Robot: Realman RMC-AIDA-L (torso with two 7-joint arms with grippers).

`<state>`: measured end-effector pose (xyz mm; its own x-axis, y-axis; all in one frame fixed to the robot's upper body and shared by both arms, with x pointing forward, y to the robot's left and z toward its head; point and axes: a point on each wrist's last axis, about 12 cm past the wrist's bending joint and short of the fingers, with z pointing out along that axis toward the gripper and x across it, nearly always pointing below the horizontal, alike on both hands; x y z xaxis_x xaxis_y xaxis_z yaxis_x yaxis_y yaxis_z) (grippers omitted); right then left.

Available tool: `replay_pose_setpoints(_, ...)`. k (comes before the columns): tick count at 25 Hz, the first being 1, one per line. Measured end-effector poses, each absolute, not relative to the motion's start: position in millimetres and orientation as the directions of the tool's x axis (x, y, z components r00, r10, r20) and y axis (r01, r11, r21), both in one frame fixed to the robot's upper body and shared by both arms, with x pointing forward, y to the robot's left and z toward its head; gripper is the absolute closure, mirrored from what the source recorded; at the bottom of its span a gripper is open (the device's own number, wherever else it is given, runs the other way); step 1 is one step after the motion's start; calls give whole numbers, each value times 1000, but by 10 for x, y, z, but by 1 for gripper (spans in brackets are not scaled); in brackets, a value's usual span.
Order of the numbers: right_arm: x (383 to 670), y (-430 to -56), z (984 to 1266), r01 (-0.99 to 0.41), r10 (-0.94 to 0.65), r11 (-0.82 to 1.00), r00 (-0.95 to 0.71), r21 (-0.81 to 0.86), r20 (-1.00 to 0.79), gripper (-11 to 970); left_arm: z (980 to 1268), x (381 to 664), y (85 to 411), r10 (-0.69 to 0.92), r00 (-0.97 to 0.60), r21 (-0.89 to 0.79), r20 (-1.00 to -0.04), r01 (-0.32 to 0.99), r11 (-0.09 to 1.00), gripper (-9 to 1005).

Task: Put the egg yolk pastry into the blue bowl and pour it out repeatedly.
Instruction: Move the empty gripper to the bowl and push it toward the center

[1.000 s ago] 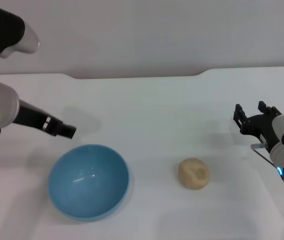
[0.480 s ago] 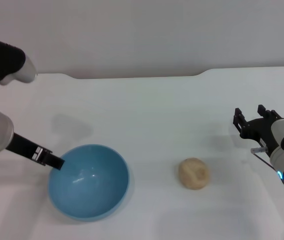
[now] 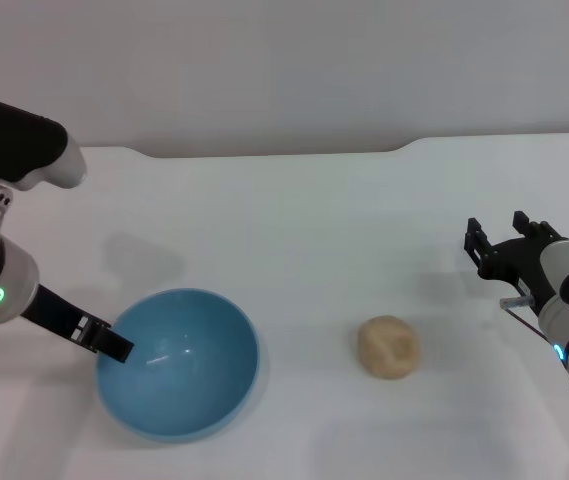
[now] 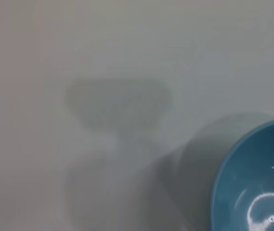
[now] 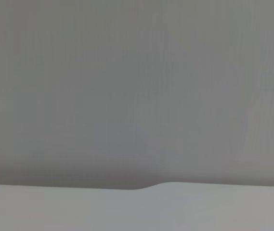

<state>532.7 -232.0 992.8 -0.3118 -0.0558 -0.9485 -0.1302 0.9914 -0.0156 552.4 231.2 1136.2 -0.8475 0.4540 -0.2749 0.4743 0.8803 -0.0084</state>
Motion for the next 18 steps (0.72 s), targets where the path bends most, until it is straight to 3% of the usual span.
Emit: replay_pose_setpoints(18,5296,-2353,9901,-122,-58,992,-321,-19,-945,405,11154,5710,2058,489,-849,-52,-200,508,860,136)
